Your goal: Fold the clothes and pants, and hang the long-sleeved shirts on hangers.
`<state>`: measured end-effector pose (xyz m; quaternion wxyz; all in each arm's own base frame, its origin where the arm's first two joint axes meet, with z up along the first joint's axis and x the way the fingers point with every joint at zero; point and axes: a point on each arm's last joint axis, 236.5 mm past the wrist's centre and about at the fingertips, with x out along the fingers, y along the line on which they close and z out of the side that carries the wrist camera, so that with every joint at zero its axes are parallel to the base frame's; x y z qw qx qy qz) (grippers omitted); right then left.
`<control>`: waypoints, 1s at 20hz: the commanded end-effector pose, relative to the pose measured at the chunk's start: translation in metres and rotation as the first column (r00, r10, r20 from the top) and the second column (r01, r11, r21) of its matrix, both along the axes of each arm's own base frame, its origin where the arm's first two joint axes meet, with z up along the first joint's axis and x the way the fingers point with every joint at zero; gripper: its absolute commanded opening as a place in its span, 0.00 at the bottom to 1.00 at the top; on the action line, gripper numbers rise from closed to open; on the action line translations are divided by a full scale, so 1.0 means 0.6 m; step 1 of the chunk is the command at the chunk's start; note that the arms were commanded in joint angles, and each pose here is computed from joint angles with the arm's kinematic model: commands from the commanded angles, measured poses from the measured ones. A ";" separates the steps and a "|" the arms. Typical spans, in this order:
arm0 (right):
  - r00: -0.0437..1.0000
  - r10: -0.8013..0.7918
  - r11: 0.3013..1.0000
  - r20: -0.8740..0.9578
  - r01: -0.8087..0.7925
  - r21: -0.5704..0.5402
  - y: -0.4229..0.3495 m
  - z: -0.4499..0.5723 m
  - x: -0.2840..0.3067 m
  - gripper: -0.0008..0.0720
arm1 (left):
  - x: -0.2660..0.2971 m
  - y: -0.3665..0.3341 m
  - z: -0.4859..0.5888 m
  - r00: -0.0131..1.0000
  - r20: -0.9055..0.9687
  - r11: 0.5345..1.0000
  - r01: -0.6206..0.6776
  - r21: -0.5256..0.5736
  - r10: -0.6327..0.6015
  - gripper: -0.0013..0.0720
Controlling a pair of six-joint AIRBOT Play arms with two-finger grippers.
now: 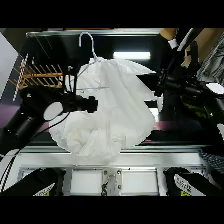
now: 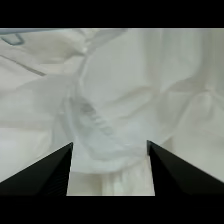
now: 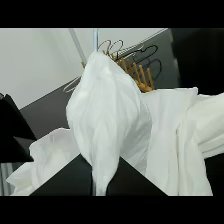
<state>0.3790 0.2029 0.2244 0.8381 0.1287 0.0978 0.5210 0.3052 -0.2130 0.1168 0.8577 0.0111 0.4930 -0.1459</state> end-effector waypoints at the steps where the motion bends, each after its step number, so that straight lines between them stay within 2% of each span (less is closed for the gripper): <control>1: 1.000 0.001 1.000 0.000 -0.001 -0.005 0.001 -0.002 -0.001 0.02 | -0.023 -0.043 -0.032 0.998 -0.039 0.998 0.043 0.043 -0.041 0.68; 5: 1.000 0.002 1.000 0.000 -0.002 -0.007 0.001 -0.002 -0.001 0.02 | -0.010 -0.002 -0.062 0.998 -0.037 0.981 -0.041 0.190 0.049 0.68; 14: 1.000 0.002 1.000 0.000 -0.002 -0.007 0.001 -0.002 -0.001 0.02 | 0.023 0.017 -0.055 0.990 -0.003 0.980 -0.138 0.142 0.140 0.68; 20: 1.000 0.003 1.000 0.000 -0.003 -0.006 0.001 -0.002 -0.001 0.02 | 0.018 -0.013 -0.093 0.994 -0.034 0.979 -0.092 0.182 0.100 0.68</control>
